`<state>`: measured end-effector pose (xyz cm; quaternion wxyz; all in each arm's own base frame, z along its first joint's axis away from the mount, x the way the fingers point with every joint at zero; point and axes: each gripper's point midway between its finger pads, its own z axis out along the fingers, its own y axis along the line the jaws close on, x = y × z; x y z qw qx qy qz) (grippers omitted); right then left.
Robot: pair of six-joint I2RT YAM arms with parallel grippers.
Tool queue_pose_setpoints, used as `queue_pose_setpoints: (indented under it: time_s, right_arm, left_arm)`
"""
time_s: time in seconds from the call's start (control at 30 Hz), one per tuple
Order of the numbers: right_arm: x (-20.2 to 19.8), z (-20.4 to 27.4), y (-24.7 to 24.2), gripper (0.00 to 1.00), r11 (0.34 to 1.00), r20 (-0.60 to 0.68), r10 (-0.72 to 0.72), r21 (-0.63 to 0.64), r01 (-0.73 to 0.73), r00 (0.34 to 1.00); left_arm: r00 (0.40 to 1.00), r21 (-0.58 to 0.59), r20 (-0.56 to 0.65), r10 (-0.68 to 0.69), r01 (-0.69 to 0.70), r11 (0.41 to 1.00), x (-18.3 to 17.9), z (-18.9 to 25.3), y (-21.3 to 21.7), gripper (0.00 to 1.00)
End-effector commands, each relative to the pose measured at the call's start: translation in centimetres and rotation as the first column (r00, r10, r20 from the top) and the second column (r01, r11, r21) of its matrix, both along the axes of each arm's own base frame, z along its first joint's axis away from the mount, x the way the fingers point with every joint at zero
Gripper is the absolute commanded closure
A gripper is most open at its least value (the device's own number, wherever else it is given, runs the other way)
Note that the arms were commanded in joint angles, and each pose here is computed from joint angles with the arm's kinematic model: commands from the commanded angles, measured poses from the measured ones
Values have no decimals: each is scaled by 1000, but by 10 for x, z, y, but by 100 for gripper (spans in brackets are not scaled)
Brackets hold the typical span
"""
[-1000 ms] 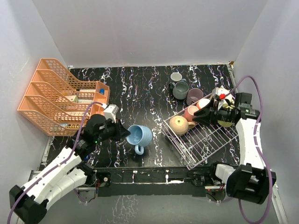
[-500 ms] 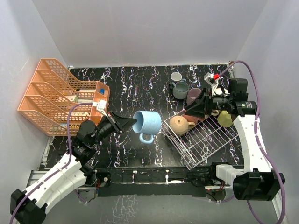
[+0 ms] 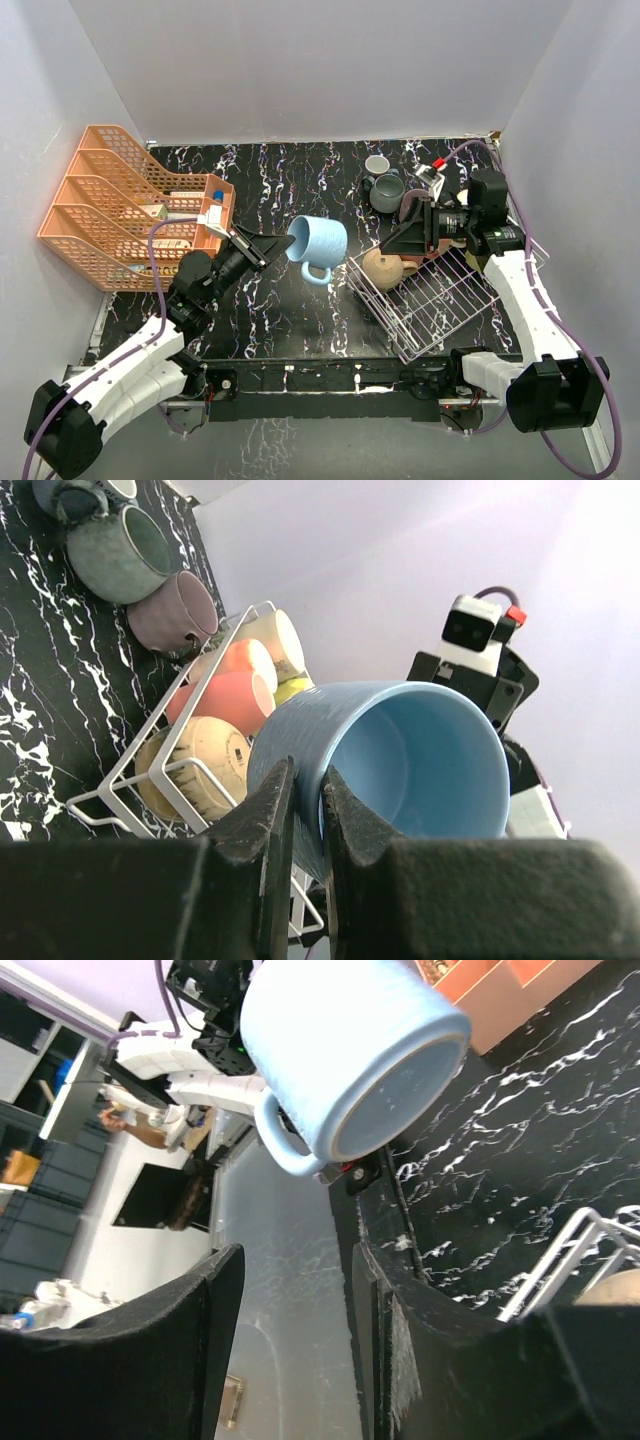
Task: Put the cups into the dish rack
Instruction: Place the cup at the center of the board.
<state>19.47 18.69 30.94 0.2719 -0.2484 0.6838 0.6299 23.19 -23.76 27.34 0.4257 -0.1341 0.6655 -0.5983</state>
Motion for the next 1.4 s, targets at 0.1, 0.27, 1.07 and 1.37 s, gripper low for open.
queue_pose_setpoints:
  time_s: [0.1, 0.27, 1.07, 1.37]
  right_arm:
    - [-7, -5, 20, 41, 998, -79, 57, 21, -55, 995]
    - [3, -6, 36, 40, 996, -58, 93, 24, -91, 994]
    - [-3, -15, 35, 39, 996, 54, 69, 57, -72, 996]
    - [4, -17, 18, 36, 998, 154, 2, 55, -10, 988]
  left_arm:
    - [993, -221, 94, 71, -49, 974, 10, 49, 8, 100]
    - [997, -97, 20, 72, -69, 993, 22, 7, 0, 100]
    - [966, 442, -132, 222, -143, 886, 14, -145, 45, 100]
    - [953, 705, -187, 240, -40, 708, 7, -171, 67, 78]
